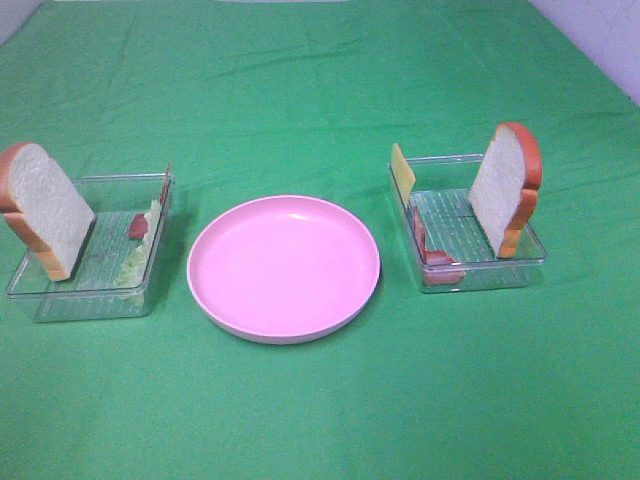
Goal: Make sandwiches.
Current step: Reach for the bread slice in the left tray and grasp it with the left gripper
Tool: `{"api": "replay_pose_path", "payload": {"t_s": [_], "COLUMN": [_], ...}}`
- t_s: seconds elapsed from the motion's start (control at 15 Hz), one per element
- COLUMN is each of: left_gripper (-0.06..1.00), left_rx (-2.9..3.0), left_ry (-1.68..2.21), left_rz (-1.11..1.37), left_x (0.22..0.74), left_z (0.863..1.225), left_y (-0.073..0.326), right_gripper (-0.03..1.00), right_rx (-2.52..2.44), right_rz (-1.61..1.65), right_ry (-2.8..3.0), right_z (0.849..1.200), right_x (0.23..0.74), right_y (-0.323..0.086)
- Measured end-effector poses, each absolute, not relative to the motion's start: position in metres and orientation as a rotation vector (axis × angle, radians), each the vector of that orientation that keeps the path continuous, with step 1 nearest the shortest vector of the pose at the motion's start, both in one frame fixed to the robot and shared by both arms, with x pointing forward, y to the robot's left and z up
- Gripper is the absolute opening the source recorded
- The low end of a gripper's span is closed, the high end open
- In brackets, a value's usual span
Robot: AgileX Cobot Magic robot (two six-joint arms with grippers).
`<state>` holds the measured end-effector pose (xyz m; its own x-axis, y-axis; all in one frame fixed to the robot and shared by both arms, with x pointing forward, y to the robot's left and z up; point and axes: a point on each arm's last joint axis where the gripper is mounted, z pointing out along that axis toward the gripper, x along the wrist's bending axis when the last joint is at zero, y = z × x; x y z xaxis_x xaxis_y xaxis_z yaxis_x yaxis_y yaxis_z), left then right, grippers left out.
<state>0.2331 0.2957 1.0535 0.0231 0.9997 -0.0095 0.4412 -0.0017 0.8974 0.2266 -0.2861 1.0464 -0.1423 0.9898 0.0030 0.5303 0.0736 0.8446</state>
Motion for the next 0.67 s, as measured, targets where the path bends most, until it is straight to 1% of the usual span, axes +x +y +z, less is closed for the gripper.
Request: {"api": "replay_pose_path", "payload": {"t_s": [0.67], "left_gripper": [0.71], "left_rx": [1.545], "left_ry": [1.519], "left_rz": [0.936], "left_x": [0.2331], "left_z": [1.0535], "left_y": [0.2957], "right_gripper": [0.77], "right_rx": [1.514], "right_rz": [0.962], "right_ry": [1.744], "right_z": [1.0464], "right_x": [0.2266], "right_y": [-0.2861]}}
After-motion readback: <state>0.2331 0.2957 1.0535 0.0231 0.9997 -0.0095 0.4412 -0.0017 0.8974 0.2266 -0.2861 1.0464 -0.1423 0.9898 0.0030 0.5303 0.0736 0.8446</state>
